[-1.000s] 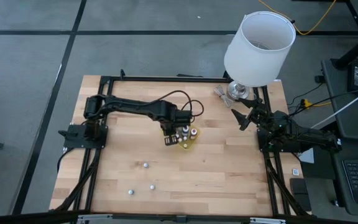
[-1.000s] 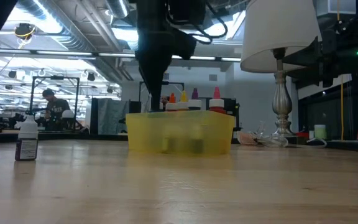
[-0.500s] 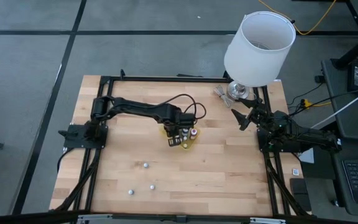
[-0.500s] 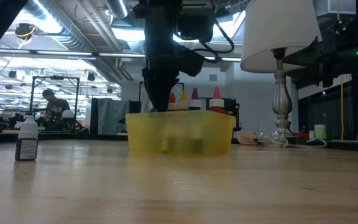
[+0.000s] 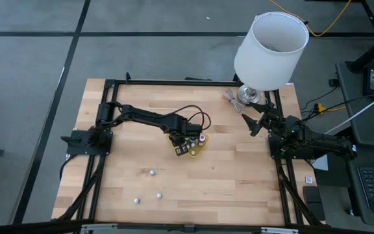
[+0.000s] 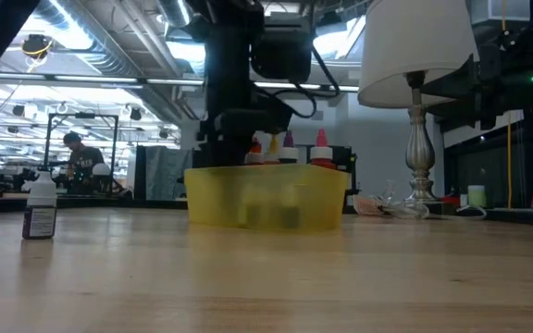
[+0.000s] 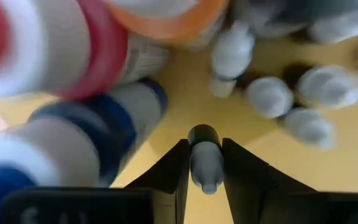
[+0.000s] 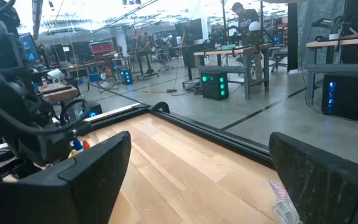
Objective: Pick & Place food coloring
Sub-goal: Put the small blue food coloring bottle into the yellow bin, then put the small purple food coloring bottle into the yellow bin, then put the small black food coloring bottle into the yellow bin
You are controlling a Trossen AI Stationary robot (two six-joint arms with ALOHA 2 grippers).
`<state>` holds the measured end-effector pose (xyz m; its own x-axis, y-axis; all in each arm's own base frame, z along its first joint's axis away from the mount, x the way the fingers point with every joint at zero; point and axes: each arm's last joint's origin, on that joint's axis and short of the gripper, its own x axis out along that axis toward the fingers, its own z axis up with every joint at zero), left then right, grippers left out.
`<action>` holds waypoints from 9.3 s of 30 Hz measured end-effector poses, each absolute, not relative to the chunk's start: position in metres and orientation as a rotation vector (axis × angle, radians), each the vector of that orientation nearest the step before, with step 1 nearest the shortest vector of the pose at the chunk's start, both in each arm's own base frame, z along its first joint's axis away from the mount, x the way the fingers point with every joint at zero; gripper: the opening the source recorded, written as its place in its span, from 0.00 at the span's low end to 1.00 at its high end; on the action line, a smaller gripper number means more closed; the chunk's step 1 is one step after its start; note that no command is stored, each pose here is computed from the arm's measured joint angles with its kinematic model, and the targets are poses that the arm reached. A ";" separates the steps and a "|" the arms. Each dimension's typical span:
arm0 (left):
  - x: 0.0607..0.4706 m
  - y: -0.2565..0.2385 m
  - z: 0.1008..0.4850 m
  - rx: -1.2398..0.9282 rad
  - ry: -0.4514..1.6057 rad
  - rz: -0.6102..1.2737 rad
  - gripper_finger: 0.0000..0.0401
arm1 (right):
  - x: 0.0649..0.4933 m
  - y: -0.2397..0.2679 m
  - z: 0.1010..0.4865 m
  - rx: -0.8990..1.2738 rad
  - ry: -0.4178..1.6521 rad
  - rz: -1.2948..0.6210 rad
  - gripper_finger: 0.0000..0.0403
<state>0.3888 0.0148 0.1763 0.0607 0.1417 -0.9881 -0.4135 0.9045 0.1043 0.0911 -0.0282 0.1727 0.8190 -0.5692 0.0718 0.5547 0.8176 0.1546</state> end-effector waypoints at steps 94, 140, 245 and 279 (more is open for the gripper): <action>0.290 -0.142 0.169 -0.025 1.587 0.096 0.59 | 0.091 -0.028 0.173 0.129 -0.117 -0.600 0.95; 0.320 -0.082 0.237 -0.135 1.477 0.143 0.16 | 0.091 -0.028 0.173 0.129 -0.117 -0.600 0.95; 0.372 -0.095 0.284 0.032 1.525 0.064 0.69 | 0.091 -0.028 0.173 0.129 -0.116 -0.600 0.95; 0.340 -0.239 0.234 -0.298 1.513 0.307 0.71 | 0.091 -0.028 0.173 0.129 -0.116 -0.600 0.95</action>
